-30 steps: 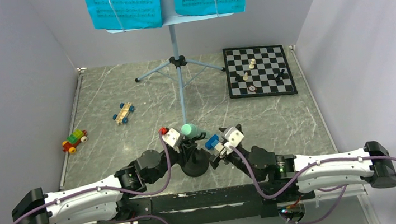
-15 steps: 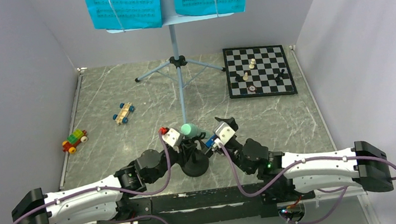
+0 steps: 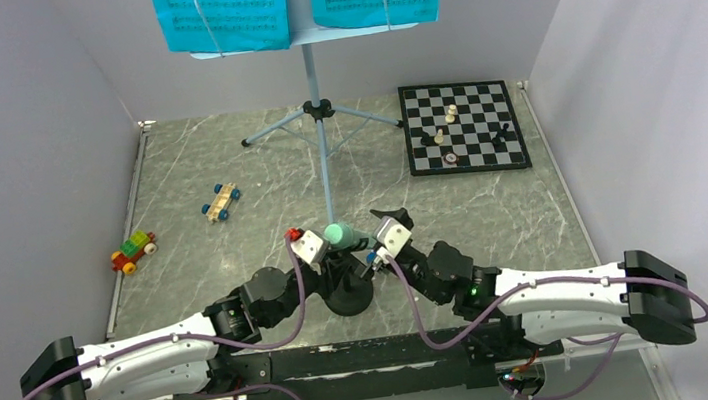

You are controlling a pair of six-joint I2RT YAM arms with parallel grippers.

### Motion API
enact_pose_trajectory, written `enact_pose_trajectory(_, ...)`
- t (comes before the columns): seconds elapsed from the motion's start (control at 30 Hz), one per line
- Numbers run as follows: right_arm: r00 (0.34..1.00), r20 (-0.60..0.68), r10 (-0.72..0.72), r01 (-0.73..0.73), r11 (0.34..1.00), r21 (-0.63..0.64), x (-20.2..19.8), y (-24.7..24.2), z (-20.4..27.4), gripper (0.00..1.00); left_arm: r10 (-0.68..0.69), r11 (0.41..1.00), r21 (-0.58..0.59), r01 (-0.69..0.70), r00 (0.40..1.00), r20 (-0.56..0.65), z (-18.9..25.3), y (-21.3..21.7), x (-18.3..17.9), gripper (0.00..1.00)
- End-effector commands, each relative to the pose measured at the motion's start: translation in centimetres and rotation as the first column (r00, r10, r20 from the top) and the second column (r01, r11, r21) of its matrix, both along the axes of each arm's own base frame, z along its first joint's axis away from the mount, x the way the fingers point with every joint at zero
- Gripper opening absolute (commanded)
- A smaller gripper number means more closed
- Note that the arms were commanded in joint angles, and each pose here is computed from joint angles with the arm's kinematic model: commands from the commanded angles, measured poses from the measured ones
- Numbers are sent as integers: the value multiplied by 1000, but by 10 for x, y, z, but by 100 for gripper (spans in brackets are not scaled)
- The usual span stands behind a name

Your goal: Pack up the instrument practice props

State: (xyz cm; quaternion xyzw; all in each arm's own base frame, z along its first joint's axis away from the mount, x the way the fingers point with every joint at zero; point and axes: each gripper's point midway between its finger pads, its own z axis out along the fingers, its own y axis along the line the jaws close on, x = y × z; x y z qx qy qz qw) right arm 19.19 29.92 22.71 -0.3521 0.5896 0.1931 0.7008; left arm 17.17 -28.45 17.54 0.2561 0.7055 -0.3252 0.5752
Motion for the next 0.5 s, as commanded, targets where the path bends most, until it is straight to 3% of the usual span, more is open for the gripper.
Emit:
enact_pose_trajectory(0.0, 999, 44, -20, 15, 993, 113, 11, 4, 38, 94, -32, 982, 181, 54, 992, -122, -58, 11, -16, 0)
enact_pose_trajectory(0.3, 992, 129, -14, 9, 999, 38, 24, 12, 40, 81, -61, 979, 188, 85, 990, -130, -60, 5, -18, 0)
enact_pose_trajectory(0.47, 982, 188, -8, 9, 1000, -3, 27, 15, 44, 50, -80, 975, 195, 106, 988, -134, -60, 1, -20, 0)
